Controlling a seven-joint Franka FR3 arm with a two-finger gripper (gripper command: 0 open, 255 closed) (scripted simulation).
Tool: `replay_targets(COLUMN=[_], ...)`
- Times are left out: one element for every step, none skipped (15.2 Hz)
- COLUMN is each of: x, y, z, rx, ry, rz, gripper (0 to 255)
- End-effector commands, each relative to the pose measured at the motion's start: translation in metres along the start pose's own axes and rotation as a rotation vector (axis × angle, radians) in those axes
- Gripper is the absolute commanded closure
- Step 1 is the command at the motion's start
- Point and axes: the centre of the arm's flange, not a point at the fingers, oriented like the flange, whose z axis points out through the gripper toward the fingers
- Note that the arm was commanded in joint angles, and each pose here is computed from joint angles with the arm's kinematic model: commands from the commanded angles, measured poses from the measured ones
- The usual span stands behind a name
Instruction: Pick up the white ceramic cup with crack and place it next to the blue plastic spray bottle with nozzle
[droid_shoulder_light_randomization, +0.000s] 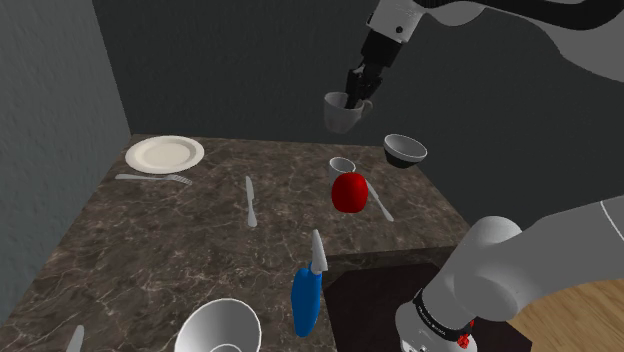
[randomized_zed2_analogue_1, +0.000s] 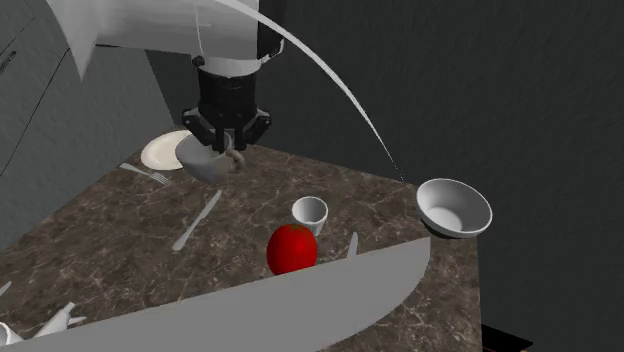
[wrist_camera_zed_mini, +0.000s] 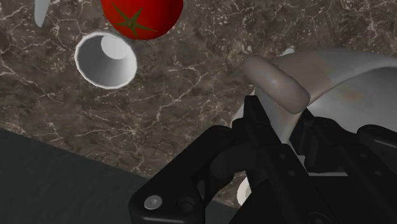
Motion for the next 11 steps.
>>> replay_targets(x=[-0.007, -0.010, -0.013, -0.016, -0.020, -0.023, -0.026, -0.029, -0.032, -0.035, -0.038], y=[-0.024, -0.037, -0.049, -0.062, -0.075, -0.087, -0.100, -0.113, -0.125, -0.138, -0.151], z=[0.002, 0.004, 0.006, 0.007, 0.009, 0.011, 0.013, 0.015, 0.017, 0.019, 0.021], rx=[0.000, 0.000, 0.000, 0.000, 0.000, 0.000, 0.000, 0.000, 0.000, 0.000, 0.000], ry=[0.000, 0.000, 0.000, 0.000, 0.000, 0.000, 0.000, 0.000, 0.000, 0.000, 0.000], rz=[0.002, 0.002, 0.002, 0.002, 0.002, 0.002, 0.002, 0.002, 0.002, 0.002, 0.002], gripper=[255, 255, 255, 255, 255, 255, 255, 255, 255, 255, 255])
